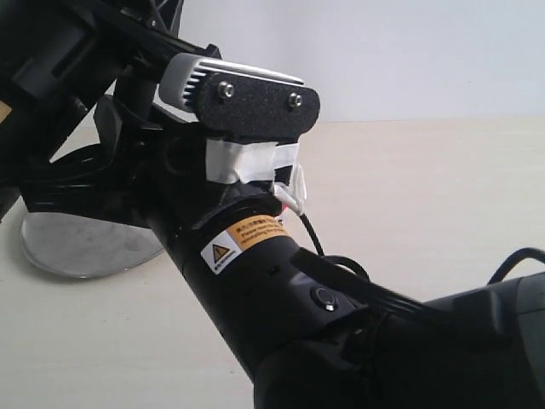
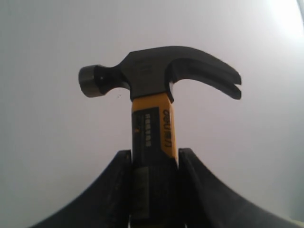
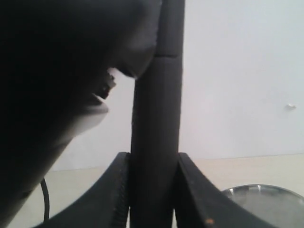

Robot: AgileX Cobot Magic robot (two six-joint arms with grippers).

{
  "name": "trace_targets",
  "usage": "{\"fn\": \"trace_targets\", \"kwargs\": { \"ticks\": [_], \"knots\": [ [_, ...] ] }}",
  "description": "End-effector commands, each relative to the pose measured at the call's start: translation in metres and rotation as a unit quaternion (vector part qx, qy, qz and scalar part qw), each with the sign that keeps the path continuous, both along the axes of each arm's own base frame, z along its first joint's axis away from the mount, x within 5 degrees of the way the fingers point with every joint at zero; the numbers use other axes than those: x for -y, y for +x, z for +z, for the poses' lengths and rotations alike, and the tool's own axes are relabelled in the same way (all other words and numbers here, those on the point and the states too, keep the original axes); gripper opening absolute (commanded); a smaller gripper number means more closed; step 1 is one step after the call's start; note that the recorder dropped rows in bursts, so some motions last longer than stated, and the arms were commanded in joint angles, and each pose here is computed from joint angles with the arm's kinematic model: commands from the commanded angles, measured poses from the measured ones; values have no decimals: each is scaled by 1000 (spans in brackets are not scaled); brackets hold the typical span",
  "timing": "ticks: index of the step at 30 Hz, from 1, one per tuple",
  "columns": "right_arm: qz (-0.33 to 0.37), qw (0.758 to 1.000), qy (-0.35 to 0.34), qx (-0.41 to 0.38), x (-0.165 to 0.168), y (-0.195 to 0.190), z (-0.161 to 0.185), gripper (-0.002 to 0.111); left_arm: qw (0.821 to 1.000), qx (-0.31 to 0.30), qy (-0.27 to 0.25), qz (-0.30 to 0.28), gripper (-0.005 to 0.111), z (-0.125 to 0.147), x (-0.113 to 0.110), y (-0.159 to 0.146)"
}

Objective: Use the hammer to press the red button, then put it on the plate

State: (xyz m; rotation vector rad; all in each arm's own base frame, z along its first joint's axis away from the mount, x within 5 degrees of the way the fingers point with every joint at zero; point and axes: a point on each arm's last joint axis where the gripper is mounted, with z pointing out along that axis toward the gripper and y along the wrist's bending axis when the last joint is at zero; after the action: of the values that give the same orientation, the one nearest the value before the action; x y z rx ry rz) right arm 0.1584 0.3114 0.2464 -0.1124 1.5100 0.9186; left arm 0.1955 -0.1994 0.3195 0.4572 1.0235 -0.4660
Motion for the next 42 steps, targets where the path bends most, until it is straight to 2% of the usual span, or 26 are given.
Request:
{"fn": "trace_targets", "kwargs": {
  "ticks": [1, 6, 15, 34, 38, 42],
  "knots": [
    [36, 998, -51, -26, -9, -1, -8, 0, 999, 37, 1, -21, 0, 9, 5, -8],
    [75, 992, -90, -50, -14, -6, -16, 0, 999, 46, 18, -11, 0, 9, 5, -7],
    [92, 986, -120, -69, -15, -8, -22, 0, 994, 80, 67, 19, 0, 8, 5, -7],
    [108, 977, -172, -70, -16, -11, -29, 0, 994, 53, 96, 11, 1, 1, 8, -5],
    [108, 977, -172, -70, -16, -11, -29, 0, 994, 51, 98, 10, 11, 1, 8, -5],
    [106, 977, -171, -71, -16, -11, -29, 0, 994, 52, 99, 11, 34, 1, 8, -5]
  ]
}}
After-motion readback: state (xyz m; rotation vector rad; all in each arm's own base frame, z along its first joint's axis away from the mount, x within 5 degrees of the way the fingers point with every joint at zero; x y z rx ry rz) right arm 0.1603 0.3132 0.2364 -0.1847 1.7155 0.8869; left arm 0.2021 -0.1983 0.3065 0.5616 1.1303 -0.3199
